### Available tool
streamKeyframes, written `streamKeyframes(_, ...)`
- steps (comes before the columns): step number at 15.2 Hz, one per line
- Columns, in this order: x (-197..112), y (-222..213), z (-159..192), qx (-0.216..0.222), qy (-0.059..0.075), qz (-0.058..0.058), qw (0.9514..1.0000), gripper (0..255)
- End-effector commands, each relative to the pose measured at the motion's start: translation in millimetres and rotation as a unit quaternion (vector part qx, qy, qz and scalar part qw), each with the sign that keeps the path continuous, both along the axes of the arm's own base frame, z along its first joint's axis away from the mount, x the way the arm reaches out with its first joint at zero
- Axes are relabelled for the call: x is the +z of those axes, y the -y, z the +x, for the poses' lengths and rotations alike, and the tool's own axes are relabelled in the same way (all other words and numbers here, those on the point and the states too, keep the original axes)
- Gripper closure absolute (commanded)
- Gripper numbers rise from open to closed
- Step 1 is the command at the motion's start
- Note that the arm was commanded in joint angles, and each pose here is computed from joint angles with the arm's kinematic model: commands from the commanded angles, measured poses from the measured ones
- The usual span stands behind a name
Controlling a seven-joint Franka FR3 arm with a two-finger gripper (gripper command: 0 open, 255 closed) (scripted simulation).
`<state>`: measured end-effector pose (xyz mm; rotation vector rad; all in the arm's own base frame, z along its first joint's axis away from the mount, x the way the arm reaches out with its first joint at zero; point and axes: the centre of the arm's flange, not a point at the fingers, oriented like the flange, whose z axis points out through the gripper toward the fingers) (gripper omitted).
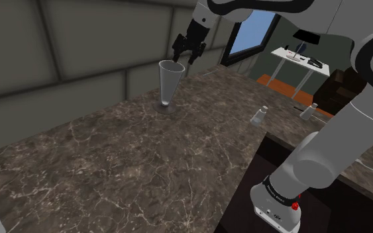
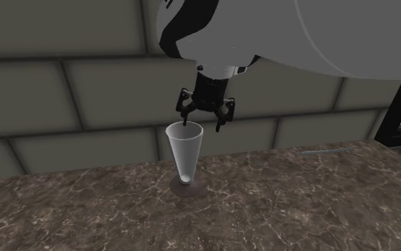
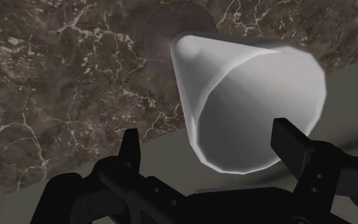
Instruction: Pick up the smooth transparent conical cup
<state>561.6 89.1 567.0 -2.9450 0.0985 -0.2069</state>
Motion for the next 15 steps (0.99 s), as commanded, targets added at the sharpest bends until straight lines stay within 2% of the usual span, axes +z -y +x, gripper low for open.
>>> streamKeyframes(1,-10.3,-2.1,7.2,0.000,0.000,0.002,1.0000,0)
streamKeyframes(8,-39.7,-2.1,7.2,0.000,0.000,0.002,1.0000,0)
streamKeyframes(9,-40.0,-1.6,7.4,0.000,0.000,0.002,1.0000,255)
streamKeyframes(15,-39.9,-2.0,7.5,0.000,0.000,0.002,1.0000,255)
